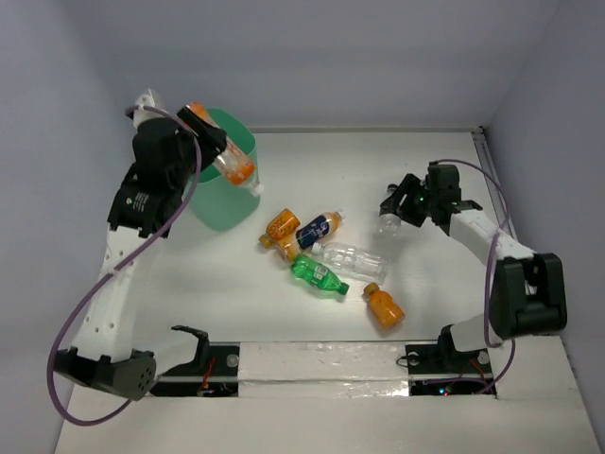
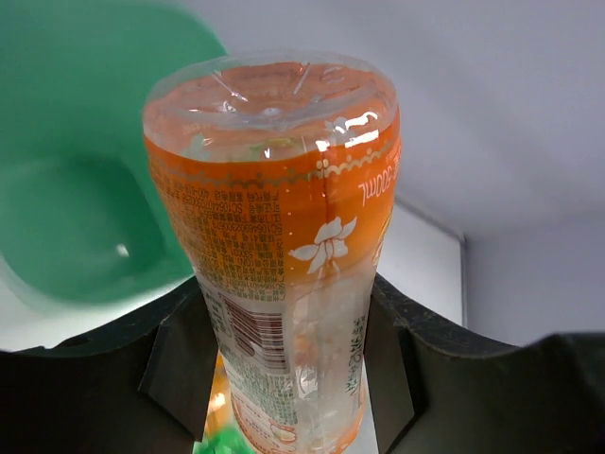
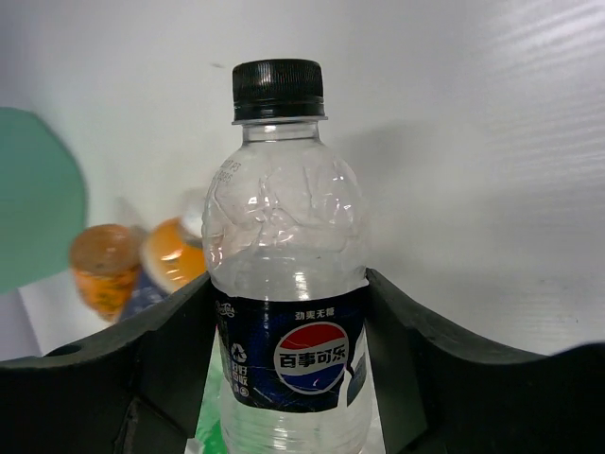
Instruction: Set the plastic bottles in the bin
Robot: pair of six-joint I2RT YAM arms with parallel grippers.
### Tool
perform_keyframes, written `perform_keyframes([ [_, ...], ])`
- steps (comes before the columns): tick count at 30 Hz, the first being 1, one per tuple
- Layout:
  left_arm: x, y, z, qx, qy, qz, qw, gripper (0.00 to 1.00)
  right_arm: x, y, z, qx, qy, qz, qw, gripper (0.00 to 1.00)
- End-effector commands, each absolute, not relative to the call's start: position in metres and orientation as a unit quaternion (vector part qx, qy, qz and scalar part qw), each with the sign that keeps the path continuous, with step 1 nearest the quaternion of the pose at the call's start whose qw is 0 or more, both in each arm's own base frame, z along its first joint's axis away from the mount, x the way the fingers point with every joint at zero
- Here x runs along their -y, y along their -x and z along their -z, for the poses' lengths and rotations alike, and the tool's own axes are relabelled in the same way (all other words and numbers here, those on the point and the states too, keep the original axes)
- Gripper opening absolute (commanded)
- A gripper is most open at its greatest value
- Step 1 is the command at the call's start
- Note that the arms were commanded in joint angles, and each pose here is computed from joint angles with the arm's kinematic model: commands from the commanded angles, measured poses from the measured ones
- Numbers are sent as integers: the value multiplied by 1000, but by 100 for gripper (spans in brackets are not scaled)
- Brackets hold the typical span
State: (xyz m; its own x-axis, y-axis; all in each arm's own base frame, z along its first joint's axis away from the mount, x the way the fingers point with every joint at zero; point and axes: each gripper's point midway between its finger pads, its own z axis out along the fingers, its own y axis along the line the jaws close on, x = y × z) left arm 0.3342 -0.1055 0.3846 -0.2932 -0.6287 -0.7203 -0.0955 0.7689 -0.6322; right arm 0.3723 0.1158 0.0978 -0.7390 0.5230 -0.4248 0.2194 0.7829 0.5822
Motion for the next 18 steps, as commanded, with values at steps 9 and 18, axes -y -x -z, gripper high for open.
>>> perform_keyframes([
  [9,13,-420,-434,-699,268,151,646,51,-146,-343,-287,-812,-129,-345,453,57],
  [18,-6,-435,-422,-708,246,127,650,90,-270,-336,-397,-764,-30,-437,473,59],
])
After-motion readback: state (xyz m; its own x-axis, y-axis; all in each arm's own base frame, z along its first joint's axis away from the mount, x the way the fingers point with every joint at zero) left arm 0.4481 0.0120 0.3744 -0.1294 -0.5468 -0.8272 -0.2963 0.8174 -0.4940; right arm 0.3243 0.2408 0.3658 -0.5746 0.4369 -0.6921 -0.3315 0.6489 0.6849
